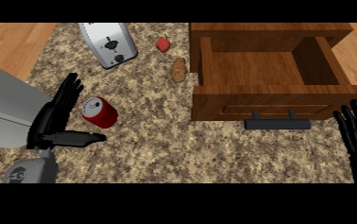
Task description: Pick up the can, place it into the drawer and close the drawer
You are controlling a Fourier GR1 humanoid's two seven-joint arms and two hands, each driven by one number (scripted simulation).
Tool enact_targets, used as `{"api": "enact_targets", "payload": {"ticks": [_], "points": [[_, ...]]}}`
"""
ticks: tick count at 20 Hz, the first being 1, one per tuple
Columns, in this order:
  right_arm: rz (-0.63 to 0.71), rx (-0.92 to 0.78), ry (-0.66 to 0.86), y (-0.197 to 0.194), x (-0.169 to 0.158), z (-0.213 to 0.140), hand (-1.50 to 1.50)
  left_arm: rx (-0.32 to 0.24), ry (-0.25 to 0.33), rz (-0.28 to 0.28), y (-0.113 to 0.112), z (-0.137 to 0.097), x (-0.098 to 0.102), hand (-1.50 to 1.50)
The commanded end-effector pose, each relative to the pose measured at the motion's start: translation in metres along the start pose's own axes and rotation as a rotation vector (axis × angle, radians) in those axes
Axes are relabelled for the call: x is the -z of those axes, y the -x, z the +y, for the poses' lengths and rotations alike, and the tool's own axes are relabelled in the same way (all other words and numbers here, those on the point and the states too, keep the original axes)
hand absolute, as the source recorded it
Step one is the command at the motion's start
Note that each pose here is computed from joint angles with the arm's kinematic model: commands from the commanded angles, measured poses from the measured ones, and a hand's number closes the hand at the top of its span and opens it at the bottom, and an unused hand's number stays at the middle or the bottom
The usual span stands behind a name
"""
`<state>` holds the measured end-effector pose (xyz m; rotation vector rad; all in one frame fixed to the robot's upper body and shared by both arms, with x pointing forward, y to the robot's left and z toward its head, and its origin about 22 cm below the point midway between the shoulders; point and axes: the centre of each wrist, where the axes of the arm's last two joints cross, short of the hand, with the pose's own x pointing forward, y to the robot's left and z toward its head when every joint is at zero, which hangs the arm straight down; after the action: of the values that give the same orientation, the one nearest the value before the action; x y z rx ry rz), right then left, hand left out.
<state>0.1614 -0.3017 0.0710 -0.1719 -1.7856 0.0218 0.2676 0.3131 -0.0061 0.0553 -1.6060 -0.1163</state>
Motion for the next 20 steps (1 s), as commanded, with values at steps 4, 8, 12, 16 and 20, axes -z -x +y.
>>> {"api": "enact_targets", "payload": {"ticks": [4, 8, 12, 16, 20], "points": [[0.004, 0.001, 0.008, 0.0, 0.0, -0.005, -1.5, 0.015, 0.011, 0.015, 0.01, 0.006, -0.007, -1.5], [-0.018, 0.001, 0.012, 0.012, -0.011, -0.006, -1.5, 0.017, 0.004, 0.028, 0.033, 0.024, -0.013, -1.5], [-0.013, 0.0, -0.002, 0.001, 0.0, 0.01, -1.5, -0.011, -0.013, 0.024, 0.052, 0.053, 0.001, -1.5], [-0.018, -0.016, 0.0, -0.008, -0.001, 0.019, -1.5, 0.009, -0.003, 0.063, 0.066, 0.025, -0.009, -1.5], [-0.005, -0.007, 0.015, -0.016, 0.007, 0.0, -1.5, 0.008, -0.013, 0.077, 0.074, 0.035, -0.026, -1.5]]}}
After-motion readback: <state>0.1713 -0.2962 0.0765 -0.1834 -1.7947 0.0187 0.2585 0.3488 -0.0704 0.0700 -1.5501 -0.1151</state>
